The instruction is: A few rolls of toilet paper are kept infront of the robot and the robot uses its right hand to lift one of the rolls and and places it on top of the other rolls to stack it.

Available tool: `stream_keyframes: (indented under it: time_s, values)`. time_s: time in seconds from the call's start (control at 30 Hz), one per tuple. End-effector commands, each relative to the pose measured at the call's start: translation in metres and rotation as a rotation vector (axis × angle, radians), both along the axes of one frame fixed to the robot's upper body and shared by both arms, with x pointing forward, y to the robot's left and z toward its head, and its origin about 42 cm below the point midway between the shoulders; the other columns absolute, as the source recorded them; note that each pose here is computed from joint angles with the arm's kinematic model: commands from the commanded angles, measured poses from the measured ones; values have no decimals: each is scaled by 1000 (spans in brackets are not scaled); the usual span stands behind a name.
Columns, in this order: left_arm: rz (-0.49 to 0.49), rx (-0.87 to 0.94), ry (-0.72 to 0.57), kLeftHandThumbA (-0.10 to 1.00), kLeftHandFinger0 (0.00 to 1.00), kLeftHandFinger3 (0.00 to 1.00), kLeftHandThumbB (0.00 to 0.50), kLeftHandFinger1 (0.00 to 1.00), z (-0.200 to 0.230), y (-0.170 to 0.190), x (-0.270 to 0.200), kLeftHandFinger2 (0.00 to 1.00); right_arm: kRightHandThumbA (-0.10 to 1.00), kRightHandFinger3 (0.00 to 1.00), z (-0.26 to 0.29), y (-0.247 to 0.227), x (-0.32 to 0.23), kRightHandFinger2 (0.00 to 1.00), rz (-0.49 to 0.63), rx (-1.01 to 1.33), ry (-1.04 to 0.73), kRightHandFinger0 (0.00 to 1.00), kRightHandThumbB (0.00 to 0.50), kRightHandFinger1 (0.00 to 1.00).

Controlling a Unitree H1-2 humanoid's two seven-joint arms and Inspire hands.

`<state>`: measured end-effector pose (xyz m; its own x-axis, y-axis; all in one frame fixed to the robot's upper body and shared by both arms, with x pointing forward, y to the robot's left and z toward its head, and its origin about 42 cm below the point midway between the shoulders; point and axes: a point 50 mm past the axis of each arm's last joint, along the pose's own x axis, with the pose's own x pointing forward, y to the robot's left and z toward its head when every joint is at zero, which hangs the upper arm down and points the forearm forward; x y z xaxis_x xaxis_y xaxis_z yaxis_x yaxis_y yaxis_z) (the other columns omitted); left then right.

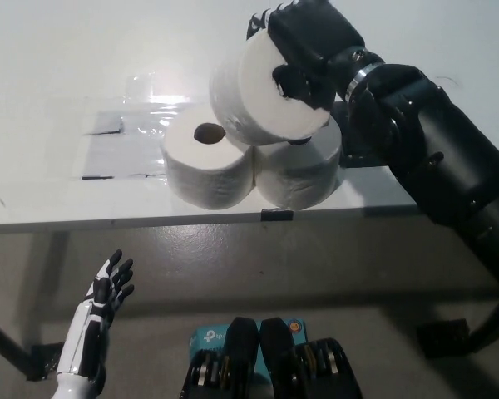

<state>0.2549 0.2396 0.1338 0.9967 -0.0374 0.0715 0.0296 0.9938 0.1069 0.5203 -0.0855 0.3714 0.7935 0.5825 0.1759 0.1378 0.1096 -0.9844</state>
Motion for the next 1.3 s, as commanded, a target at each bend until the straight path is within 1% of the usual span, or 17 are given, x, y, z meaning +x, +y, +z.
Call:
stream_keyframes:
  time_s: [0.0, 0.13, 0.53, 0.63, 0.67, 0.73, 0.77, 0.83, 0.9, 0.93, 0.97, 1.0, 1.07, 1.1, 1.17, 1.23, 1.27]
  values:
    - [-20, 11, -45, 1000, 1000, 1000, 86, 1000, 9, 0, 1, 1000, 534, 120, 44, 13, 2, 115, 6, -25, -47, 0, 0, 0]
    - [-20, 1, -41, 1000, 1000, 1000, 100, 1000, 10, -1, 1, 1000, 505, 172, 44, 15, 3, 136, 7, -36, -43, 0, 0, 0]
    - [-24, 7, -51, 1000, 1000, 1000, 105, 1000, 11, -1, 2, 1000, 401, 97, 37, 15, 13, 147, 0, -97, -71, 0, 0, 0]
    - [-23, 11, -50, 1000, 1000, 1000, 109, 1000, 12, -1, 2, 1000, 459, 196, 39, 15, 20, 159, -26, -110, -66, 0, 0, 27]
    - [-23, 12, -47, 1000, 1000, 1000, 108, 1000, 11, -1, 2, 1000, 479, 258, 40, 14, 22, 219, -36, -120, -67, 28, 0, 67]
    - [-24, 14, -49, 1000, 1000, 1000, 105, 1000, 11, -1, 2, 1000, 507, 395, 43, 14, 24, 196, -49, -127, -67, 0, 0, 50]
    - [-24, 13, -50, 1000, 1000, 1000, 103, 1000, 11, -1, 2, 1000, 513, 407, 43, 15, 25, 183, -54, -130, -70, 0, 0, 31]
    - [-24, 10, -49, 1000, 1000, 1000, 100, 1000, 11, -1, 2, 1000, 512, 605, 45, 16, 28, 213, -68, -133, -69, 8, 0, 51]
    - [-22, 9, -43, 1000, 1000, 1000, 101, 1000, 10, -1, 1, 1000, 507, 695, 46, 18, 28, 184, -72, -132, -75, 0, 13, 10]
    - [-22, 14, -44, 1000, 1000, 1000, 92, 1000, 10, 0, 0, 1000, 516, 877, 46, 18, 29, 174, -73, -129, -83, 0, 41, 1]
    - [-21, 13, -44, 1000, 1000, 1000, 93, 1000, 10, 0, 0, 1000, 546, 990, 47, 18, 29, 246, -78, -126, -79, 82, 79, 83]
    - [-21, 8, -44, 1000, 1000, 1000, 97, 1000, 10, 0, 0, 1000, 606, 1000, 49, 19, 29, 313, -91, -135, -68, 127, 112, 134]
    - [-23, -1, -43, 1000, 1000, 1000, 117, 1000, 9, -1, 0, 1000, 696, 1000, 52, 21, 28, 545, -126, -160, -40, 296, 163, 346]
    - [-22, 6, -42, 1000, 1000, 1000, 107, 1000, 10, -1, 0, 1000, 738, 1000, 55, 23, 29, 758, -148, -181, -10, 496, 193, 587]
    - [-20, 9, -45, 1000, 1000, 1000, 101, 1000, 10, -1, 0, 1000, 833, 1000, 58, 26, 29, 923, -180, -227, 27, 759, 232, 807]
    - [-19, 4, -51, 1000, 1000, 1000, 96, 1000, 11, -2, 1, 1000, 894, 1000, 65, 28, 29, 1000, -204, -277, 108, 812, 281, 933]
    - [-19, 5, -52, 1000, 1000, 1000, 93, 1000, 11, -2, 1, 1000, 907, 1000, 66, 28, 29, 1000, -205, -283, 133, 779, 296, 978]
